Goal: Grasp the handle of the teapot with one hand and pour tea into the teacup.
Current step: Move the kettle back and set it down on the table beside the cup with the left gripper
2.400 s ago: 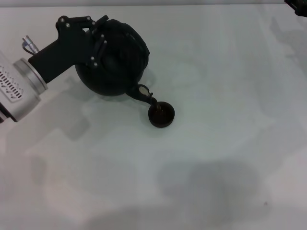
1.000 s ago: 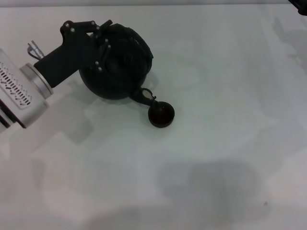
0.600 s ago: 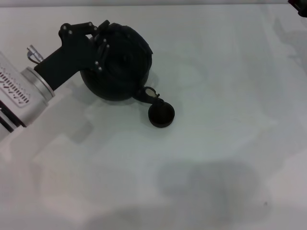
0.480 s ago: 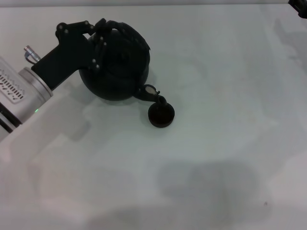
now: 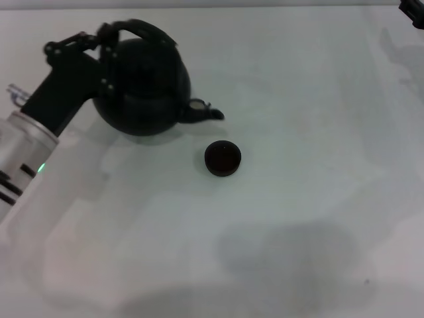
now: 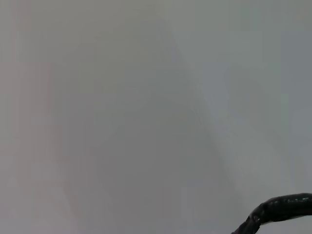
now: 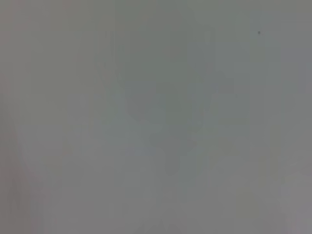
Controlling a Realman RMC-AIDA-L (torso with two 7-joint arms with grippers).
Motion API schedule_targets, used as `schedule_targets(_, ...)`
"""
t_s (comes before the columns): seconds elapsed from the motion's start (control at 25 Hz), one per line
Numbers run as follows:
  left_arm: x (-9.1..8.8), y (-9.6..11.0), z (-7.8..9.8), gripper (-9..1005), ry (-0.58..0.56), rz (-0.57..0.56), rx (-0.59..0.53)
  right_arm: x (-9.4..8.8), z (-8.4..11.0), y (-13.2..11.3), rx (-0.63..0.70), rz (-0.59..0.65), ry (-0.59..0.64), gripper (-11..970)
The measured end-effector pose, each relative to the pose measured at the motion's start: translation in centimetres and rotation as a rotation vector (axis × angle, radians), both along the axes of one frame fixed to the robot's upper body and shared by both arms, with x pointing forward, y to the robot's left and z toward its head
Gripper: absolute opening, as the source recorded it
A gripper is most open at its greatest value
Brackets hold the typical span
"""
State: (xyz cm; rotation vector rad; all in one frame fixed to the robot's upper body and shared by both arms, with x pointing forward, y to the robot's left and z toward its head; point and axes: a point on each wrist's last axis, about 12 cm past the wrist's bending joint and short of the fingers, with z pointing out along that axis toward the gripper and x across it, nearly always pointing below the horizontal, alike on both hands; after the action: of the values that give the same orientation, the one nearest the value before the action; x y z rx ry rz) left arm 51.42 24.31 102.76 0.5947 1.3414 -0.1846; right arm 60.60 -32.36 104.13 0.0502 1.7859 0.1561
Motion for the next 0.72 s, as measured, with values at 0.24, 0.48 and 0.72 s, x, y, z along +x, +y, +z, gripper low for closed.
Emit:
schedule_targets(0.24, -1.6, 0.8, -0.7, 99, 0.038, 0.140, -0.125, 0.0, 0.0, 0.0, 0.000, 0.000, 0.000, 840)
schedule_targets(0.48, -3.1, 0.9, -1.4, 98, 0.073, 0.228, -0.219, 0.1, 0.1, 0.1, 0.000, 0.003, -0.003, 840)
schedule_targets(0.72, -3.8, 1.3, -1.8, 98, 0.098, 0.284, -0.247, 0.2, 0.2, 0.2, 0.000, 0.005, -0.006, 840)
